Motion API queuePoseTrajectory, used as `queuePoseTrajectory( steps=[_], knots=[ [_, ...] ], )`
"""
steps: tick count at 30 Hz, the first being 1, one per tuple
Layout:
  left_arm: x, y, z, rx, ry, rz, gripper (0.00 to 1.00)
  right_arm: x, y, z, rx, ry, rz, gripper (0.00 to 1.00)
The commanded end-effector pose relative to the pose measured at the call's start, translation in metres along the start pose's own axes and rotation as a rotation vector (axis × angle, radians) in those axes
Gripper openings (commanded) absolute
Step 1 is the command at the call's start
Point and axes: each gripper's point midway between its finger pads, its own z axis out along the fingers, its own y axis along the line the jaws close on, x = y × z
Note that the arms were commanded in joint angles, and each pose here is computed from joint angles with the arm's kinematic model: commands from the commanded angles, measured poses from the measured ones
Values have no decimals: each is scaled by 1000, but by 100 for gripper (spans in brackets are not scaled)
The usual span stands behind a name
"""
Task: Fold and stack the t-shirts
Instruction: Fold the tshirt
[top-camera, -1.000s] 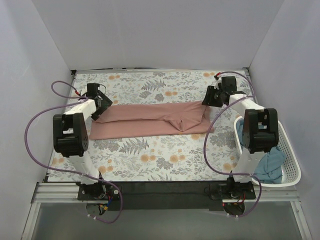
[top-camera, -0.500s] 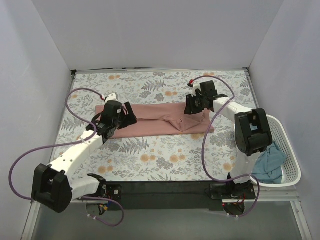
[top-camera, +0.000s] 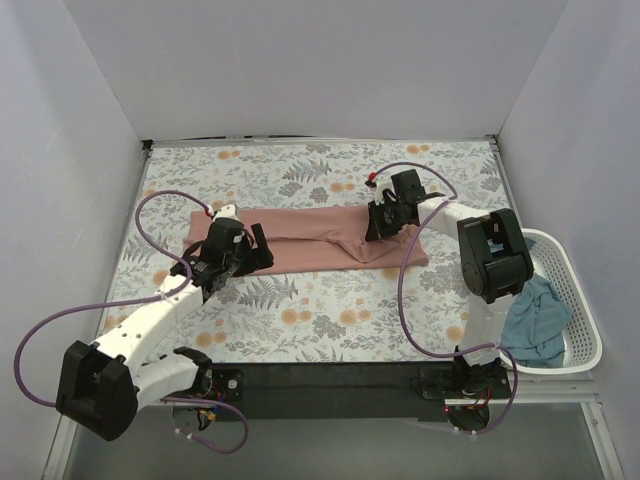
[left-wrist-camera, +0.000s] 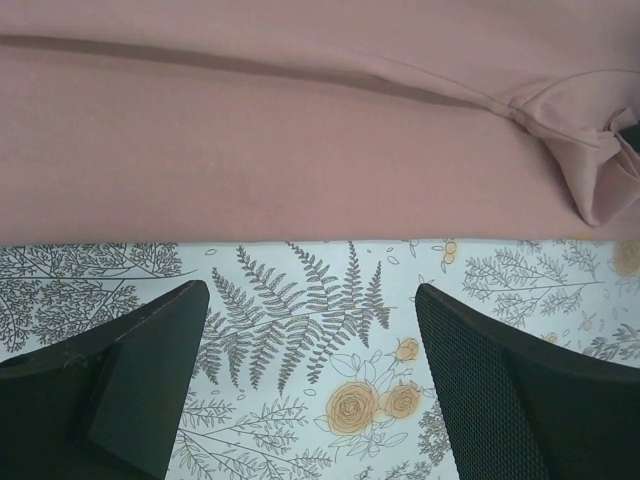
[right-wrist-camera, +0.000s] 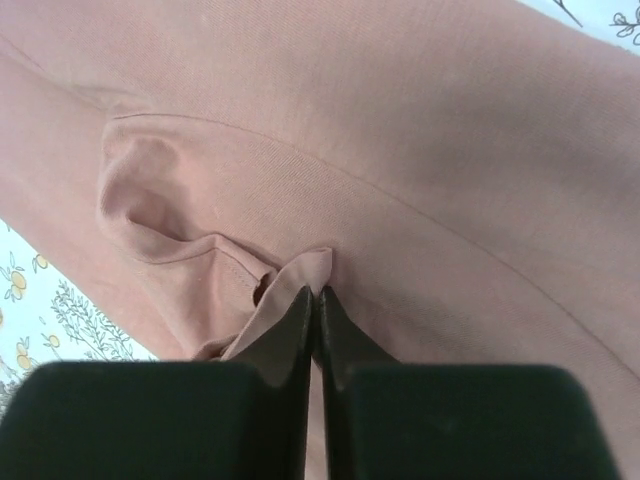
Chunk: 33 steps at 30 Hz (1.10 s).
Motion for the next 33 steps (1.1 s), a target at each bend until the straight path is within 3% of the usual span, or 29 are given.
queuePoseTrajectory(
  steps=[1,7,14,19,21,24,25,28,33],
  knots=[
    [0,-2,3,2,14,19,84,-18,12,-18,-4,-57,-51,3],
    [-1,-4,7,8,10,41,85,-12,13,-49,62,-101,-51,2],
    [-1,8,15,-28,-29,76,85,36,13,-59,114,-62,24,7],
    [1,21,20,-80,-51,83,85,70,-2,-72,244,-59,127,8],
    [5,27,22,-98,-59,75,85,84,-6,-77,289,-54,175,13],
    [0,28,24,-113,-76,78,85,80,-2,-92,312,-99,178,29],
    [-2,28,24,-118,-82,77,85,70,2,-98,303,-131,157,39],
    [-5,28,26,-126,-87,79,85,42,21,-104,219,-177,92,47],
    [-5,31,28,-142,-86,83,85,13,49,-76,-1,-159,76,49]
  ],
)
